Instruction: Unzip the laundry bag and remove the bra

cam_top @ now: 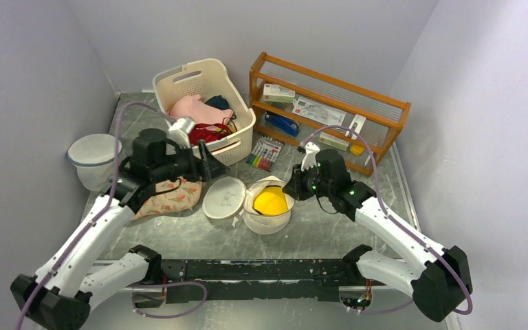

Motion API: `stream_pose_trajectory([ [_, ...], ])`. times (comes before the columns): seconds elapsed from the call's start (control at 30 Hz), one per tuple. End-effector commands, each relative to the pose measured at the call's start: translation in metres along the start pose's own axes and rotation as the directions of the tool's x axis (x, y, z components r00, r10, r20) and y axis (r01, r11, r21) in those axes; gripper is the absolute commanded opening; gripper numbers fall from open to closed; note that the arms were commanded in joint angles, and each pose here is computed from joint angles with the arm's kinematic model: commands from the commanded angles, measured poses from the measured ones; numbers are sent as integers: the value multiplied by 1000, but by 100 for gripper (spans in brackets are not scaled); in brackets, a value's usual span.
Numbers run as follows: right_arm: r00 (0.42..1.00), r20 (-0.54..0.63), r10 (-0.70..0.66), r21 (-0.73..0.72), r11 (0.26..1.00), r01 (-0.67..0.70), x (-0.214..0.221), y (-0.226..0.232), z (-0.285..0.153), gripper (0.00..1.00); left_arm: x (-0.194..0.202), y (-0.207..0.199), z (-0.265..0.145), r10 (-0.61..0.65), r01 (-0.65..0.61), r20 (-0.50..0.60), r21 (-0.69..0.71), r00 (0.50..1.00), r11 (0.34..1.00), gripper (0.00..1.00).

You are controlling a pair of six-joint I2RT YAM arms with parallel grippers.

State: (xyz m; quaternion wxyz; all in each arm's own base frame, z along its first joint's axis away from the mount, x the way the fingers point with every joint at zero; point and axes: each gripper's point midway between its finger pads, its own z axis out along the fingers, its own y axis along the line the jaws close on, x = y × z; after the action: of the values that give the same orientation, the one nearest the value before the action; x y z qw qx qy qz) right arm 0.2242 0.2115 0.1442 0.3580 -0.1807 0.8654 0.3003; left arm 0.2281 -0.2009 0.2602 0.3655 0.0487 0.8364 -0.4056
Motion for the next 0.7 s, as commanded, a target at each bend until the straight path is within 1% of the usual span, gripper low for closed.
stream_pose_trajectory([
  [0.0,998,51,-46,-72,996,50,-13,13,-3,11,22,-47,30,79,-75,-23,138,997,988,82],
  [0.03,997,51,-49,-75,996,53,-13,14,-3,11,37,-57,41,110,-104,-54,116,992,988,80],
  [0.1,997,50,-57,-82,995,61,-13,16,-5,11,54,-59,60,132,-128,-86,54,988,990,75],
  [0.23,998,42,-53,-109,992,58,-10,20,-6,11,84,-73,97,176,-171,-149,50,973,984,66],
  [0.33,999,22,-48,-127,991,50,-5,24,-6,11,100,-64,119,183,-188,-193,-5,964,982,59],
  [0.43,999,26,-45,-121,991,48,-4,23,-8,11,119,-48,136,171,-190,-259,-51,950,980,58],
  [0.5,998,41,-47,-114,992,51,-7,23,-10,11,131,-42,142,159,-183,-295,-56,942,981,59],
  [0.53,998,46,-48,-108,993,53,-8,23,-11,11,136,-39,144,152,-177,-303,-56,941,983,61],
  [0.67,998,55,-44,-101,994,50,-9,22,-12,11,145,-33,147,146,-172,-294,-64,944,983,75],
])
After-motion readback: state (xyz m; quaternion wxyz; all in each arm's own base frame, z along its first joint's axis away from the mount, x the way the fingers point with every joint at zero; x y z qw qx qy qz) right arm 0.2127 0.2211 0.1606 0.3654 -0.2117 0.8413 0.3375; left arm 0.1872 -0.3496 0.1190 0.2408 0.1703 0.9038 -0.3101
